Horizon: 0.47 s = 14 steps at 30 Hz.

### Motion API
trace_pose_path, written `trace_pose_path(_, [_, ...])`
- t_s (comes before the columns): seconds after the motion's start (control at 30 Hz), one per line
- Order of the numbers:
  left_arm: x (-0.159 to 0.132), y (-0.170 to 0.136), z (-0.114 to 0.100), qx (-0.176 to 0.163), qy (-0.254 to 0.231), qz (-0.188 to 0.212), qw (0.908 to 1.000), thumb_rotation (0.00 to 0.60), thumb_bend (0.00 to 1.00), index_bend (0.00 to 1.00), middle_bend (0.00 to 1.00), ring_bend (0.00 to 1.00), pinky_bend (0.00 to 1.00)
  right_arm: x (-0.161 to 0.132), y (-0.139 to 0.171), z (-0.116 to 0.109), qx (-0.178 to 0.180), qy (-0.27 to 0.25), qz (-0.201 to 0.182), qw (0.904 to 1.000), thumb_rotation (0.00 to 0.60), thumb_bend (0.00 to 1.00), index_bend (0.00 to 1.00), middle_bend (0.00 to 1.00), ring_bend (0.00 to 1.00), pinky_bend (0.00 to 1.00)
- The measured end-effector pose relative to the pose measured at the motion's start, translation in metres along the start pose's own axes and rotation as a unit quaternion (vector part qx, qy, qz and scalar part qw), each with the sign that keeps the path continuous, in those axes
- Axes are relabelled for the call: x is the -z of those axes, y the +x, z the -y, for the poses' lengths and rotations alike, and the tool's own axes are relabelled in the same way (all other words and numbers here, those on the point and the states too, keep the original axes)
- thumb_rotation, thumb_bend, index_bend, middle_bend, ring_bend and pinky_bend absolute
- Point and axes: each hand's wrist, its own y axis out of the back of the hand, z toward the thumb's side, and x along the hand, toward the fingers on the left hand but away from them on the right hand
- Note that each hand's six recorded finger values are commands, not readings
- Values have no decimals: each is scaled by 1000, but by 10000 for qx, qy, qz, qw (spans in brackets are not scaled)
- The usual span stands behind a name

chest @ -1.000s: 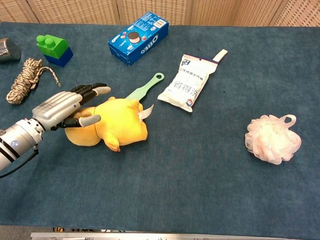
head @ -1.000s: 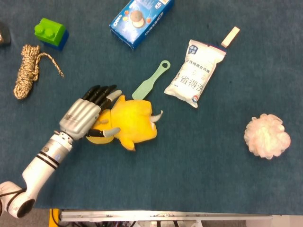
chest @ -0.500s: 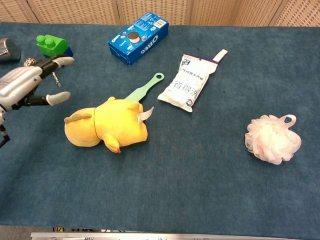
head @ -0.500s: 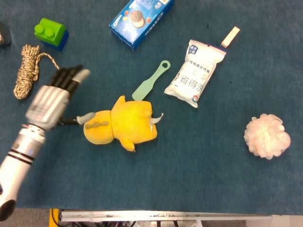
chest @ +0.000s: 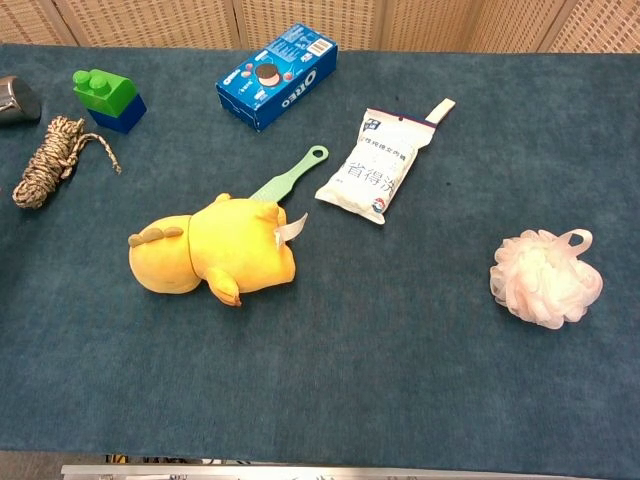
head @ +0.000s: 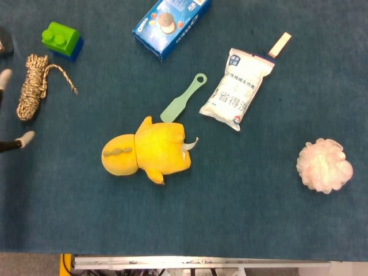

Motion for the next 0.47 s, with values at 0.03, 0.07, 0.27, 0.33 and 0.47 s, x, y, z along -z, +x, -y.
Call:
trace_pose_path(0.03, [4, -3, -2, -20, 1, -71, 10000, 600, 46, 0, 13, 34, 23, 0, 0, 1, -19, -14, -14, 10000, 600, 0, 190, 199, 97, 124])
trace_pose_path(0.07, [7, -5, -4, -37, 5, -134, 9999, 600, 46, 0, 13, 34, 23, -1, 0, 2, -31, -24, -31, 10000, 600, 0, 190, 199, 97, 124])
trace_pose_path(0.27, [20, -21, -7, -8, 116, -382, 9992, 600, 46, 0, 13, 34, 23, -6, 0, 3, -22, -81, -159, 9998, 600, 0, 190, 200, 97, 123])
trace_pose_path(0.33, [20, -25, -8, 1, 115, -387, 9992, 600, 46, 0, 13, 34, 24, -7, 0, 4, -42, -78, -181, 9998, 600, 0, 190, 200, 97, 123])
trace_pose_path(0.47, [16, -31, -7, -4, 146, -310, 9994, 600, 45, 0, 13, 34, 24, -8, 0, 6, -91, -93, -205, 9997, 600, 0, 190, 200, 97, 123])
